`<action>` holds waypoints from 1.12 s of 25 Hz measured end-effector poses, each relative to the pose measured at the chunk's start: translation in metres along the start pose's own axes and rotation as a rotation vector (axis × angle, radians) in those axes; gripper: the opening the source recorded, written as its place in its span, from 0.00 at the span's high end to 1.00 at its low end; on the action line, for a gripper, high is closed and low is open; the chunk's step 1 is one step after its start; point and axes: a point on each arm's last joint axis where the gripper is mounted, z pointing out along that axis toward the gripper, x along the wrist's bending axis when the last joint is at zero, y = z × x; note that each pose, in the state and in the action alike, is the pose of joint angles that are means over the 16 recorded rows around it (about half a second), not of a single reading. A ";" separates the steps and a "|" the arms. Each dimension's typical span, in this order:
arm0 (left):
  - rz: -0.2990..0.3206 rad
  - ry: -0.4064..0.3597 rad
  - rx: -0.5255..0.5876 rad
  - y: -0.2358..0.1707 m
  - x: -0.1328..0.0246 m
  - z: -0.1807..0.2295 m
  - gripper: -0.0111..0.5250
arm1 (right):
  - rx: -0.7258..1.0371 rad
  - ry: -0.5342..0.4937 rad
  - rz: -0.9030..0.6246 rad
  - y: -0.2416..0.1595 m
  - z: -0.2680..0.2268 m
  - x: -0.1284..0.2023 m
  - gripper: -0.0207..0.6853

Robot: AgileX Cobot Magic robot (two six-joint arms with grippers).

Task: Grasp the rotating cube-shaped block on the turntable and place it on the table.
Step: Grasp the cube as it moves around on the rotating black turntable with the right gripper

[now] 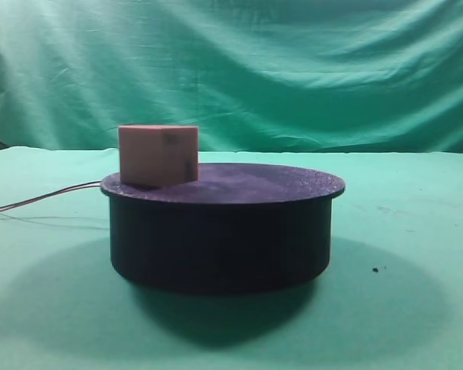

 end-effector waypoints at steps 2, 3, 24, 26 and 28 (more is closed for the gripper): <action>0.000 0.000 0.000 0.000 0.000 0.000 0.98 | 0.063 0.047 -0.046 0.004 0.009 0.009 0.97; 0.000 0.000 0.000 0.000 0.000 0.000 0.98 | 0.094 0.071 -0.070 0.006 0.014 0.015 0.97; 0.000 0.000 0.000 0.000 0.000 0.000 0.98 | 0.416 0.254 -0.232 0.068 0.097 0.115 0.33; 0.000 0.000 0.000 0.000 0.000 0.000 0.98 | 0.437 0.257 -0.228 0.069 0.103 0.118 0.23; 0.000 0.000 0.000 0.000 0.000 0.000 0.98 | 0.459 0.259 -0.225 0.068 0.108 0.120 0.15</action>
